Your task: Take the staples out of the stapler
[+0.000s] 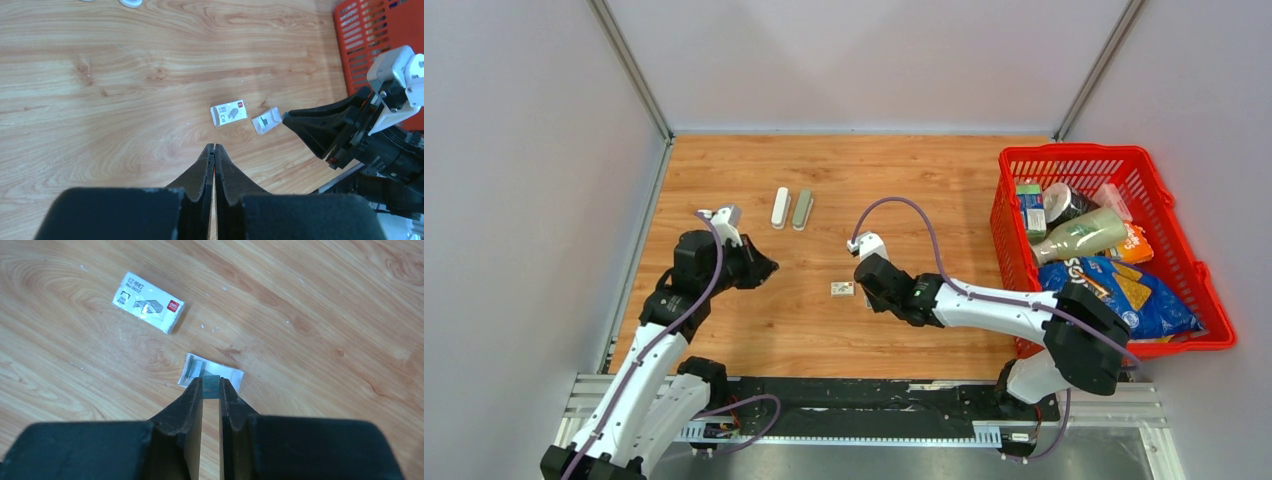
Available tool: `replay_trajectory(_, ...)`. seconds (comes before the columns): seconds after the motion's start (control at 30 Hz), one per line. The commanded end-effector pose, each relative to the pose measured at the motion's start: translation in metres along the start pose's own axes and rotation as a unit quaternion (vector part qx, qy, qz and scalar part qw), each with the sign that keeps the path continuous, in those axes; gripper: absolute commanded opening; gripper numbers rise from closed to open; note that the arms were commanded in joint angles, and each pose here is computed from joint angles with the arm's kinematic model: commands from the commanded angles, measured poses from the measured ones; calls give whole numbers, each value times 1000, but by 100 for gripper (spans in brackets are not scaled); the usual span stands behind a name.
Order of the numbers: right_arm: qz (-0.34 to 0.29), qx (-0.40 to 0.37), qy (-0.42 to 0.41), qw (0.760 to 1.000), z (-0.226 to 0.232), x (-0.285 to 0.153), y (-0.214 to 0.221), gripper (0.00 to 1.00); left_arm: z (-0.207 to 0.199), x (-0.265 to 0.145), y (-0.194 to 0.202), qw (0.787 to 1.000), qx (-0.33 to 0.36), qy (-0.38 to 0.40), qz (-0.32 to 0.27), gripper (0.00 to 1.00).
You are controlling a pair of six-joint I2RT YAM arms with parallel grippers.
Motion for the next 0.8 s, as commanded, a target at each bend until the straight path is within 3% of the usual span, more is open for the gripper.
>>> replay_trajectory(0.0,-26,59,26,998,-7,2,-6,14,-10,-5,-11,1000,15,26,-5,7)
replay_trajectory(0.77,-6,95,40,995,-8,25,13,16,-10,1,-7,999,20,35,13,7)
Point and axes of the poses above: each gripper's point midway between its finger pads, its own x axis out along the fingers, its own z axis along the line the jaws close on, y = z × x, the point moved 5 cm from there along -x, back along the fingers, and after that the axes turned 3 degrees about x, right-handed, at the moved point
